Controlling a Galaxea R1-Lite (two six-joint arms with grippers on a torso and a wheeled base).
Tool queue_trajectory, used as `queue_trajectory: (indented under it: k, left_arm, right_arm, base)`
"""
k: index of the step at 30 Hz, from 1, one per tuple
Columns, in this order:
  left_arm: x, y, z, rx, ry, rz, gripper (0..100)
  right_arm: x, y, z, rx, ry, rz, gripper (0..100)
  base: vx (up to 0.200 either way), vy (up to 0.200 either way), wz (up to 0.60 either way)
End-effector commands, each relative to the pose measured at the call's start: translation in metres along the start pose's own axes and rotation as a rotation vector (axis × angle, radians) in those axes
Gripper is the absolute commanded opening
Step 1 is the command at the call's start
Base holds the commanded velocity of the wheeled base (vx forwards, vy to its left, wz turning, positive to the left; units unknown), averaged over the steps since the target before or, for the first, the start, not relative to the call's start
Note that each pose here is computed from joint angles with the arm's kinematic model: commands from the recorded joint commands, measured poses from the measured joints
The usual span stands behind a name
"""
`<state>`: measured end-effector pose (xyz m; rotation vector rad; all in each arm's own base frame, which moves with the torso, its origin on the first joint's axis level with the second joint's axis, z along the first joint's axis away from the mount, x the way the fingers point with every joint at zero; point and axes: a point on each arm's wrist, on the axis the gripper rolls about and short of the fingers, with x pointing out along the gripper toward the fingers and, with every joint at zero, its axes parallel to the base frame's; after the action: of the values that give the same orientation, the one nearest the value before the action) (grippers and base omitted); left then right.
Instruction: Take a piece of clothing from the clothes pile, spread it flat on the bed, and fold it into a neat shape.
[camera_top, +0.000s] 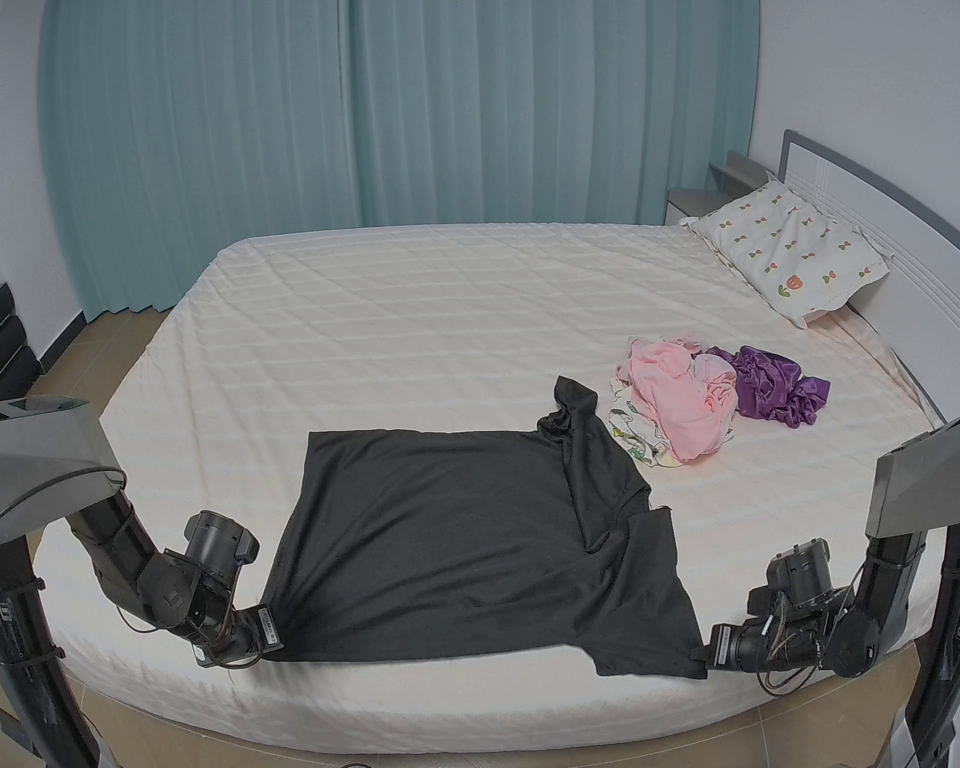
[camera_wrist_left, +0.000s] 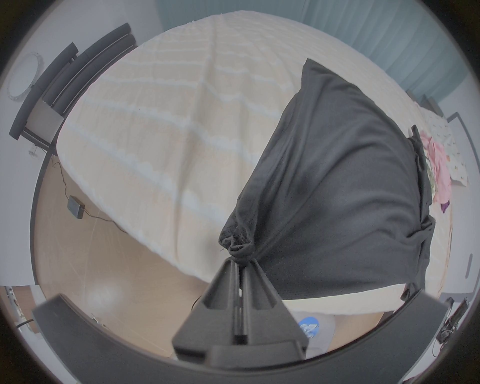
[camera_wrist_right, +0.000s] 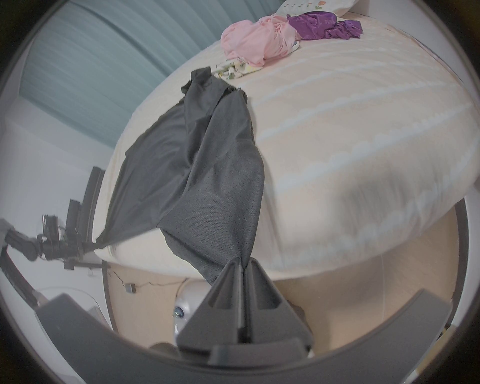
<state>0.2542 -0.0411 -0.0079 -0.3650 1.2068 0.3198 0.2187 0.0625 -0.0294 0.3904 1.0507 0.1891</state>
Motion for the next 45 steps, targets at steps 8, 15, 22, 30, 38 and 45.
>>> queue_trajectory:
  k: [8,15,22,30,38,45]
  left_arm:
    - [-0.002,0.008,-0.028,0.089,0.079,0.045,0]
    - [-0.004,0.01,-0.042,0.134,0.142,0.081,0]
    - [-0.006,0.009,-0.047,0.154,0.161,0.093,0]
    - [-0.007,0.006,-0.047,0.151,0.148,0.083,100]
    - [-0.038,-0.008,-0.01,0.027,-0.037,-0.066,100]
    - [-0.053,-0.021,0.027,-0.078,-0.134,-0.172,100]
  right_arm:
    - [-0.014,-0.002,-0.026,-0.057,0.086,-0.024,0]
    - [-0.019,-0.006,-0.037,-0.106,0.134,-0.047,0]
    - [-0.022,-0.008,-0.042,-0.105,0.154,-0.055,0]
    - [-0.02,-0.008,-0.041,-0.111,0.152,-0.052,100]
    - [-0.022,-0.001,0.003,-0.098,-0.13,0.033,100]
    - [-0.008,0.014,0.056,0.058,-0.311,0.136,100]
  base:
    - [0.0,0.0,0.0]
    - [0.0,0.0,0.0]
    - [0.0,0.0,0.0]
    - [0.0,0.0,0.0]
    - [0.0,0.0,0.0]
    - [0.086,0.0,0.0]
